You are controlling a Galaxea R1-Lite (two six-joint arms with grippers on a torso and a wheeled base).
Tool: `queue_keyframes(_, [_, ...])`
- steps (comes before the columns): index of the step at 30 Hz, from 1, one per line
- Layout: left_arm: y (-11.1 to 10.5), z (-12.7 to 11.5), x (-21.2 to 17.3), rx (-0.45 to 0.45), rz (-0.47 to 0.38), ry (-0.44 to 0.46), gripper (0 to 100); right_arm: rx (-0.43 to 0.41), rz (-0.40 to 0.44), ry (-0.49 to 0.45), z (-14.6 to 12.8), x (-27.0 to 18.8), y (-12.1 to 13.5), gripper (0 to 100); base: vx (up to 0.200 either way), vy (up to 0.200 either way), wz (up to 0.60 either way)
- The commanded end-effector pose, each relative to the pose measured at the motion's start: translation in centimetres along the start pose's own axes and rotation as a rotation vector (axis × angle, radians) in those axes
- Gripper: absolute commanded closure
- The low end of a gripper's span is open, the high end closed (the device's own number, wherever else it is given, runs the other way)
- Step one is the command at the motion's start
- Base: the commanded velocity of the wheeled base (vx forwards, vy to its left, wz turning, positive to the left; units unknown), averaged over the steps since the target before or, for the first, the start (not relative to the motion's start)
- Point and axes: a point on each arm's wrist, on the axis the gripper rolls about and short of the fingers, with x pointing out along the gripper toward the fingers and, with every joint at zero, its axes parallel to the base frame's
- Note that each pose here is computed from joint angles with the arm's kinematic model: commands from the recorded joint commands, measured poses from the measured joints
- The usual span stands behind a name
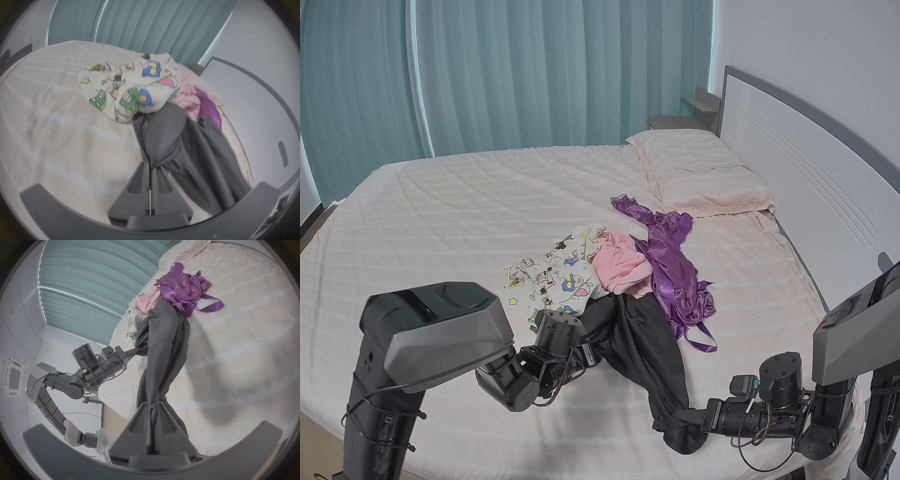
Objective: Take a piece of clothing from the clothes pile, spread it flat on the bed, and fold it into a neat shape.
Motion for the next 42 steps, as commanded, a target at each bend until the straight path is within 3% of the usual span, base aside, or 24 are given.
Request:
queue_keyframes(1, [-1.2,3.3,-5.1,-0.071,-0.055,-0.065,100,-0.016,0.044,-0.037,0.5,-0.6,0.9,100,0.0,0.0,0.0])
queue_keyframes(6, [-1.6,6.0,-11.3,-0.165,-0.127,-0.145,100,-0.056,0.139,-0.119,1.6,-2.8,3.3,100,0.0,0.0,0.0])
queue_keyframes(10, [-1.2,7.6,-17.1,-0.208,-0.211,-0.265,100,-0.105,0.271,-0.273,3.5,-6.5,6.0,100,0.0,0.0,0.0])
queue_keyframes(15, [-0.5,8.9,-23.1,-0.253,-0.322,-0.419,100,-0.211,0.508,-0.49,6.0,-11.1,10.8,100,0.0,0.0,0.0])
queue_keyframes(19, [-0.3,9.3,-25.8,-0.268,-0.369,-0.47,100,-0.254,0.595,-0.575,6.9,-13.2,12.5,100,0.0,0.0,0.0])
queue_keyframes(26, [0.1,9.1,-26.0,-0.273,-0.321,-0.507,100,-0.246,0.587,-0.557,6.8,-12.7,12.4,100,0.0,0.0,0.0])
queue_keyframes(32, [0.4,8.2,-25.8,-0.263,-0.315,-0.465,100,-0.205,0.499,-0.479,6.3,-10.5,10.7,100,0.0,0.0,0.0])
queue_keyframes(36, [0.9,6.1,-26.0,-0.229,-0.308,-0.395,100,-0.177,0.439,-0.434,6.1,-8.8,9.6,100,0.0,0.0,0.0])
queue_keyframes(42, [1.3,4.0,-25.8,-0.192,-0.294,-0.314,100,-0.166,0.413,-0.413,5.4,-9.1,9.0,100,0.0,0.0,0.0])
